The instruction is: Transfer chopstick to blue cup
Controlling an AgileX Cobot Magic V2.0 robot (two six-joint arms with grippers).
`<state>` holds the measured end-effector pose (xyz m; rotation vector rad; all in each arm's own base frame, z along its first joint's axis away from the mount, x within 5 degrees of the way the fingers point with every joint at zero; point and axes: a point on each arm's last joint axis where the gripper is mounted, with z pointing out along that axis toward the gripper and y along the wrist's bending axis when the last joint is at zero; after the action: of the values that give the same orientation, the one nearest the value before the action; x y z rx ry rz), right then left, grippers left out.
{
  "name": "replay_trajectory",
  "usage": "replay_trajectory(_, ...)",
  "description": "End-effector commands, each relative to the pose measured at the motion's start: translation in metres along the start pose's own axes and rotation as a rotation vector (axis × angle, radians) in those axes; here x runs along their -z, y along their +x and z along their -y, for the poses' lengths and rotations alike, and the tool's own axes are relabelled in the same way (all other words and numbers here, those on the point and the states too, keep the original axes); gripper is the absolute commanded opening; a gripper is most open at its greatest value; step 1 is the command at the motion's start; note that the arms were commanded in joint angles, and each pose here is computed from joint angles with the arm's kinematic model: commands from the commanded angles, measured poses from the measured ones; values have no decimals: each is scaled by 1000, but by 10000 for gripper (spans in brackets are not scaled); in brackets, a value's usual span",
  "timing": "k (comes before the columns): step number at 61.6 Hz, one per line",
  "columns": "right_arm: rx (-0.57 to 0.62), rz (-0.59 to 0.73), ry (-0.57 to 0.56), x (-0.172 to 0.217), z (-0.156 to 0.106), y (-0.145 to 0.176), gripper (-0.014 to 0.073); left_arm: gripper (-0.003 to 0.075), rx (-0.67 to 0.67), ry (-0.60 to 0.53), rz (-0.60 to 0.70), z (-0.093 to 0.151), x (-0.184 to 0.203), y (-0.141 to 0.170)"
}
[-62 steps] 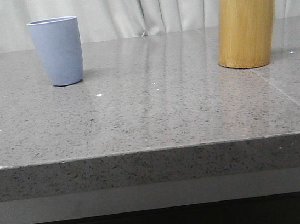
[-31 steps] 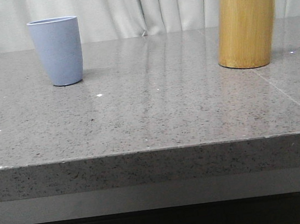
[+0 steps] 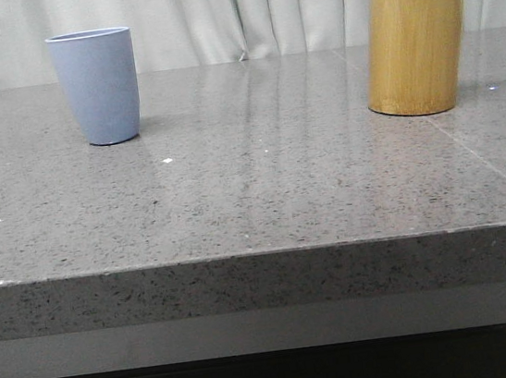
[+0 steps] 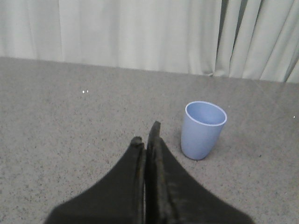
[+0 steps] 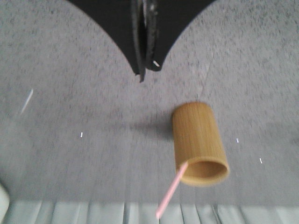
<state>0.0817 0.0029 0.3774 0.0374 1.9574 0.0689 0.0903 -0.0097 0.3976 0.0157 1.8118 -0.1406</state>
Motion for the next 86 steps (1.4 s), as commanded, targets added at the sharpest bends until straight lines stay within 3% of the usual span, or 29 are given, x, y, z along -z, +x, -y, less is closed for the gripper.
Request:
replay_trajectory(1,19,28,16,-9,1,-14,-117,-19,11,15,46,2,-9,-14)
replay_trajectory(20,13,-90,20,-38,3,-12,-112,-18,38,15,-136,1,-53,-3)
replay_trajectory(26,14,-84,20,-38,3,-13,-25,15,13,7,-177,0,-64,0)
replay_trajectory(30,16,-79,19,-37,3,-13,77,108,5,7,-186,0,-70,1)
replay_trajectory(35,33,-87,19,-37,3,-12,291,326,4,5,-194,0,-75,2)
replay_trajectory(40,35,-94,18,-37,3,-12,452,504,6,6,-217,0,-82,4)
replay_trajectory(44,35,-98,18,-37,3,-11,522,574,3,16,-236,2,-89,3)
replay_trajectory(64,35,-100,18,-37,3,-11,510,511,-94,176,-385,45,-143,-20)
replay_trajectory(86,35,-102,18,-37,3,-11,510,492,-121,194,-527,69,-214,-54)
